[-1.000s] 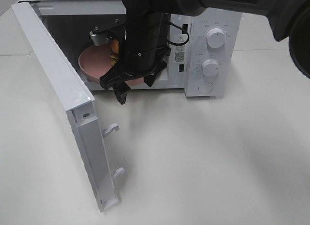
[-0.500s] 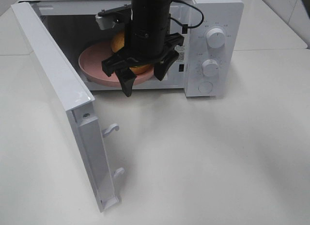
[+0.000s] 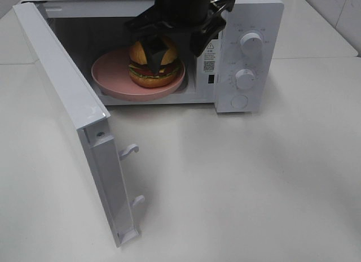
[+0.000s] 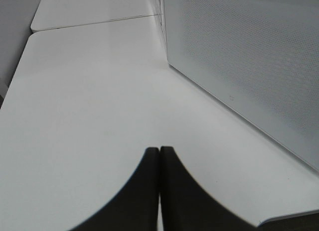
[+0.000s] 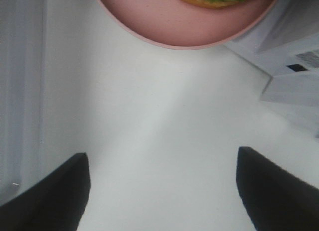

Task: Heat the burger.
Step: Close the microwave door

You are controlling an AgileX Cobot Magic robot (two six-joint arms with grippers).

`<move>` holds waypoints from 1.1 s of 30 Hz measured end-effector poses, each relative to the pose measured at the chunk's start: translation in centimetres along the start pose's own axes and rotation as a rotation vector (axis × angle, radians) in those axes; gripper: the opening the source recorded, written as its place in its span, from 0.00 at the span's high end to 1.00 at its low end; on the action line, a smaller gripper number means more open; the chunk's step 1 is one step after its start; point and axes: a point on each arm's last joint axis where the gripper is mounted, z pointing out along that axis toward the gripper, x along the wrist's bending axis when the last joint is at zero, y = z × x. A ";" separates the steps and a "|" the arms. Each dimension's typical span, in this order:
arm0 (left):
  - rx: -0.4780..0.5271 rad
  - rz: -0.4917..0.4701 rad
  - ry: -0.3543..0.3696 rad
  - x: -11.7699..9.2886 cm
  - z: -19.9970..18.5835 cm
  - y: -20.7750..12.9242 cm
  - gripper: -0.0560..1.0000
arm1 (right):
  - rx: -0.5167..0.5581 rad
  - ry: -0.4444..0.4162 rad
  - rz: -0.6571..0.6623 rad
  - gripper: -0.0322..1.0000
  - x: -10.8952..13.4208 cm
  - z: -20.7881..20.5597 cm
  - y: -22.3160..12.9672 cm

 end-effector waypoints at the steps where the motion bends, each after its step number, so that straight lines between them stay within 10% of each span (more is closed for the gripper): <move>1: 0.000 0.000 0.000 0.0 0.0 0.0 0.95 | -0.017 -0.041 0.013 0.23 -0.6 -1.2 -0.6; 20: 0.000 0.000 0.000 0.0 0.0 0.0 0.95 | -0.003 -0.170 0.435 0.23 -13.8 -7.0 -9.9; 33: 0.000 0.000 0.000 0.0 0.0 0.0 0.95 | -0.014 -0.138 0.495 0.23 -12.3 -9.9 -17.0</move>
